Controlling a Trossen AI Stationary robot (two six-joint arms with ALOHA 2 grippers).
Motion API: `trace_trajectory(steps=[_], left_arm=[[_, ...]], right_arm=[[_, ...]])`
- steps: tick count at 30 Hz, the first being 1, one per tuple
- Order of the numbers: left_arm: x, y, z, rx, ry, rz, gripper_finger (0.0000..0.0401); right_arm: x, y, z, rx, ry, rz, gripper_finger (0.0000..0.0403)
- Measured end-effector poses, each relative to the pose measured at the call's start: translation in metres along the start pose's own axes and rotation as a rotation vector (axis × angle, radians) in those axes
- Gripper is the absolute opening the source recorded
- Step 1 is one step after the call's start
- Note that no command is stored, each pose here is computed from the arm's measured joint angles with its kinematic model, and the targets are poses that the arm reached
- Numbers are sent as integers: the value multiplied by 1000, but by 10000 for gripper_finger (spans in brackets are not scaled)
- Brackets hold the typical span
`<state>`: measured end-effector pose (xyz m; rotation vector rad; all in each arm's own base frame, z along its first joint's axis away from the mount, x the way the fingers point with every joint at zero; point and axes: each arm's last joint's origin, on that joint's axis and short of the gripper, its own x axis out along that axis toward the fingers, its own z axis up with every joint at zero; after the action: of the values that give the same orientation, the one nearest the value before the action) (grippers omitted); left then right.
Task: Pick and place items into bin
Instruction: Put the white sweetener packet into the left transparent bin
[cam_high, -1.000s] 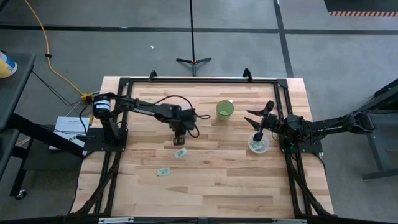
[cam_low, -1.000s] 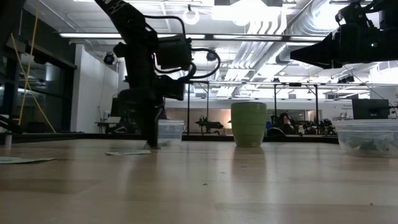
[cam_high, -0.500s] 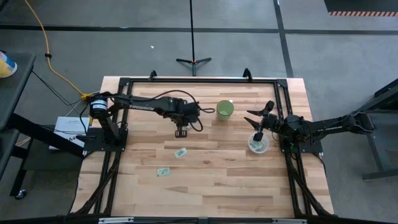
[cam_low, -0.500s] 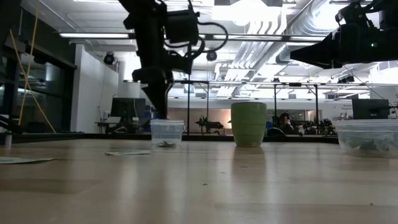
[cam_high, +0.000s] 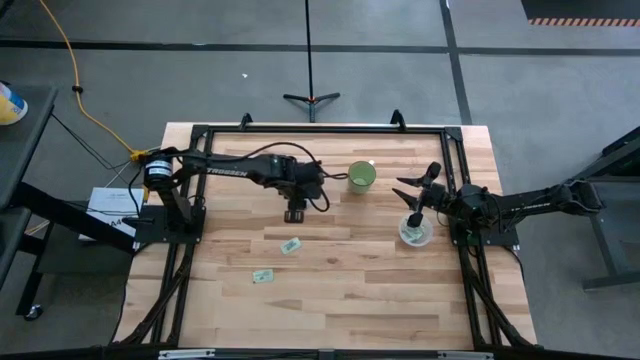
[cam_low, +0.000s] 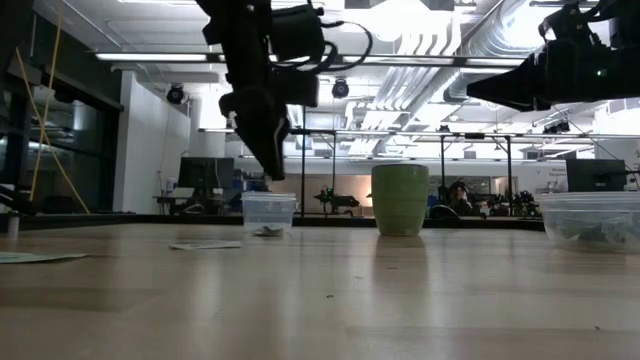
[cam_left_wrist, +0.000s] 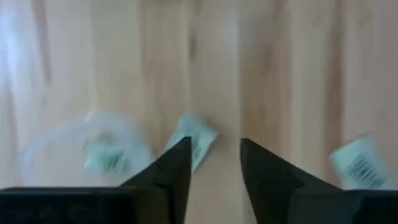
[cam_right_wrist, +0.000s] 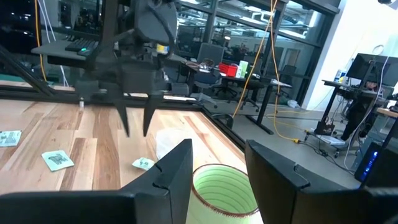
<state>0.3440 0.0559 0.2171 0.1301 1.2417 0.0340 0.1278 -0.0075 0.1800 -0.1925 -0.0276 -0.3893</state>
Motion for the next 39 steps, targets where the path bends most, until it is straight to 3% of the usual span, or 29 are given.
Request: trace_trajectory(steps=[4, 8, 30, 39], left_arm=[[7, -2, 1, -4, -65, -45, 203], [13, -1, -1, -54, -68, 1, 215], [66, 11, -14, -124, 56, -5, 218], [71, 12, -16, -127, 71, -11, 217]], right_arm=[[0, 0, -1, -4, 8, 2, 139], [0, 0, -1, -4, 10, 2, 139], [0, 0, -1, -6, 13, 2, 139], [0, 0, -1, -6, 13, 2, 139]])
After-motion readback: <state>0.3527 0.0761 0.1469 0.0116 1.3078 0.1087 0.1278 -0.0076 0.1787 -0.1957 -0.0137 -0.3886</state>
